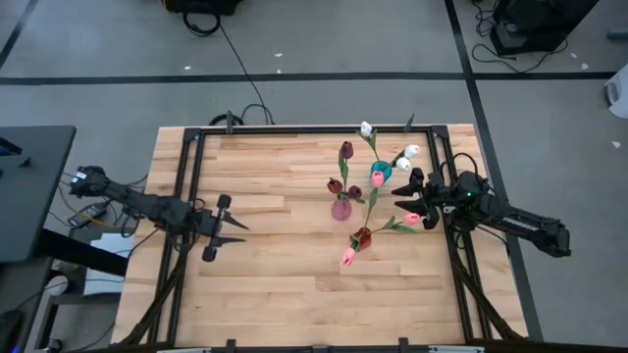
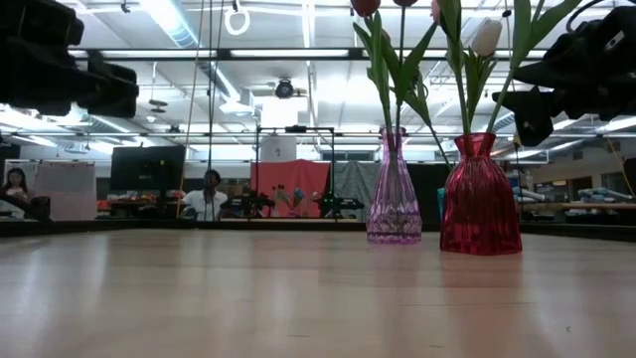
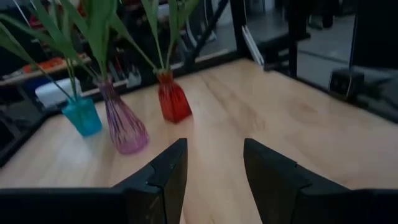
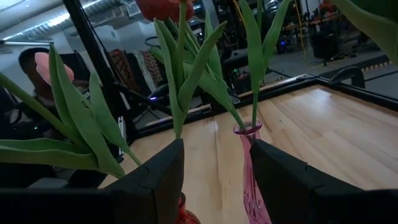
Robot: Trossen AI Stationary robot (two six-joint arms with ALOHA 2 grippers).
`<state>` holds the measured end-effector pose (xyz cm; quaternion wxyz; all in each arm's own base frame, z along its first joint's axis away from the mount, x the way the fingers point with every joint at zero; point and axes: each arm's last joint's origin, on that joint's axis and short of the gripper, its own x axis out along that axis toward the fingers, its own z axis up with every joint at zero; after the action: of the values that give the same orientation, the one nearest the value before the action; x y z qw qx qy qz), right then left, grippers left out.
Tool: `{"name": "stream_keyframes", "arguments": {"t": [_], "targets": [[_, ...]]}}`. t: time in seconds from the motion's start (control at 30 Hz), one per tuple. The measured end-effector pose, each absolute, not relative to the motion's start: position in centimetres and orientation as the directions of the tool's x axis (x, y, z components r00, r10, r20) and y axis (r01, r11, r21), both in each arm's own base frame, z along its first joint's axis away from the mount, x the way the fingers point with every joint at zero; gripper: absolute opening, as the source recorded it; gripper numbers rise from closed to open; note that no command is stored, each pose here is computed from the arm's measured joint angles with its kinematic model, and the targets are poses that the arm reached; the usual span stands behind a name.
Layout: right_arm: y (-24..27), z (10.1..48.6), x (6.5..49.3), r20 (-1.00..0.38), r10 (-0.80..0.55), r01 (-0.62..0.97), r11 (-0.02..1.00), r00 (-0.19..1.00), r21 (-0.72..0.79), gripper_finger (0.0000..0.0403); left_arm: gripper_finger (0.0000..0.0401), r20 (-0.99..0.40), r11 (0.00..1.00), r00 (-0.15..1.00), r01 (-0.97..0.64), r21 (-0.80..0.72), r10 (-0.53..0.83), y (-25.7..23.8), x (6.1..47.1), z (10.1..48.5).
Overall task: Sort flowers into vase by color
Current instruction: Return to Home Position
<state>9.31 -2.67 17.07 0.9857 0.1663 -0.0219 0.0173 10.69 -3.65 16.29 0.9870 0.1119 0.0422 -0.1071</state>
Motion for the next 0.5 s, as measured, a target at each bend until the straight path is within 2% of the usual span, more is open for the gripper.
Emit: {"name": "stream_keyframes", "arguments": {"t": [0.23, 0.5], "targets": [[-2.7, 17.1, 9.3, 0.049, 0.027, -0.041, 0.944, 0.998, 0.327, 0.0197, 0.0163, 0.005, 0.962, 0.98, 0.193, 0.195, -0.198, -3.4, 10.2, 17.3], [-2.7, 17.1, 9.3, 0.049, 0.027, -0.042, 0.944, 0.998, 0.327, 0.0197, 0.0163, 0.051, 0.965, 0.979, 0.184, 0.187, -0.197, -3.4, 10.2, 17.8]]}}
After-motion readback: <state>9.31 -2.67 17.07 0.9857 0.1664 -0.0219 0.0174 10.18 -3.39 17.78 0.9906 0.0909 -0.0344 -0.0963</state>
